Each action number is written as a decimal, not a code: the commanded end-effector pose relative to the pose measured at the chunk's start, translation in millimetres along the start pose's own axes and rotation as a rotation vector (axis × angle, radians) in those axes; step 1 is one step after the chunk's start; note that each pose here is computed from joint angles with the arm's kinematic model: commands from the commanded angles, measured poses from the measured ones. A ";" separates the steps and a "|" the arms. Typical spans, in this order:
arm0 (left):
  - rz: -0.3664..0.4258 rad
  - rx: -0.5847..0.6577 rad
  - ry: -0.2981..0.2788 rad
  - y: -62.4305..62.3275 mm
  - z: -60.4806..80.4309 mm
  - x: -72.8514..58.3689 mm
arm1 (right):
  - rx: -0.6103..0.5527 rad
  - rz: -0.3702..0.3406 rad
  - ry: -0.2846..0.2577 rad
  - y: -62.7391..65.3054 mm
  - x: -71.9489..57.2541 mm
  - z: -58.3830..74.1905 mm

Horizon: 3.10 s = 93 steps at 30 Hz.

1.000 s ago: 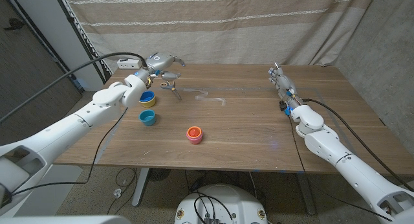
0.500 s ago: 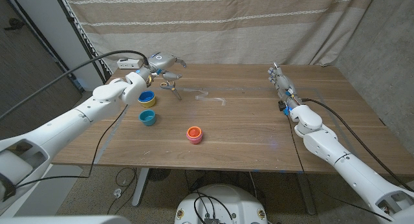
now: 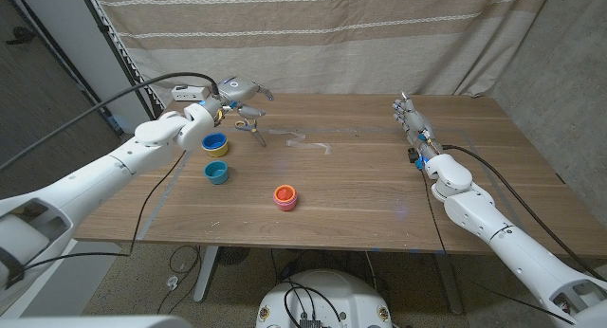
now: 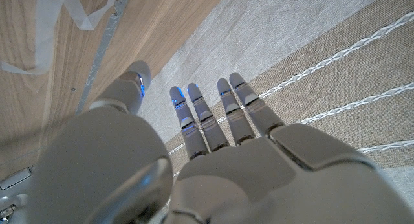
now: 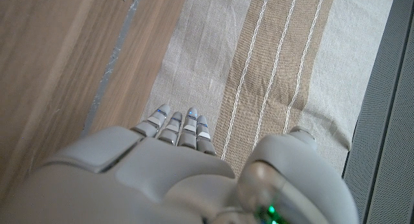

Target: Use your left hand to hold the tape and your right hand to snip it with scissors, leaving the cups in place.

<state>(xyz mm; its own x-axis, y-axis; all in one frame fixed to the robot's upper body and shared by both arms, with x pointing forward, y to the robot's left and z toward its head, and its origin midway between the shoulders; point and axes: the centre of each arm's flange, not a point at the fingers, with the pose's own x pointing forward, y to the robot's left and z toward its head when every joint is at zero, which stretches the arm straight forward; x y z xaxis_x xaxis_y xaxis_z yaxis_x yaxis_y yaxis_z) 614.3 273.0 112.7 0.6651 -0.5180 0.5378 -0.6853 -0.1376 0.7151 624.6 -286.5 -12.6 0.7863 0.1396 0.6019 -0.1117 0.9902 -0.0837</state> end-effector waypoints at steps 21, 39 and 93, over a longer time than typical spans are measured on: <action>-0.040 0.063 0.023 -13.2 -11.6 4.8 | 0.012 -0.015 -0.003 -1.6 -4.9 0.0; -0.036 0.083 0.023 -22.3 -16.9 5.0 | 0.018 -0.028 -0.011 -3.1 -2.5 -0.3; -0.060 0.102 0.032 -51.9 -28.2 5.9 | 0.015 -0.033 -0.017 -3.5 -4.1 -0.2</action>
<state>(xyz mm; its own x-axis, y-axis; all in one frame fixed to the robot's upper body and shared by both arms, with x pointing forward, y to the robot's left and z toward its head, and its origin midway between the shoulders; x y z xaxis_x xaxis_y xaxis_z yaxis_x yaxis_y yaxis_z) 656.2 300.2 94.8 0.7066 -0.4803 0.5196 -0.6795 -0.2559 0.6876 622.4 -291.4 -14.3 0.7768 0.1149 0.6192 -0.1024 0.9932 -0.0558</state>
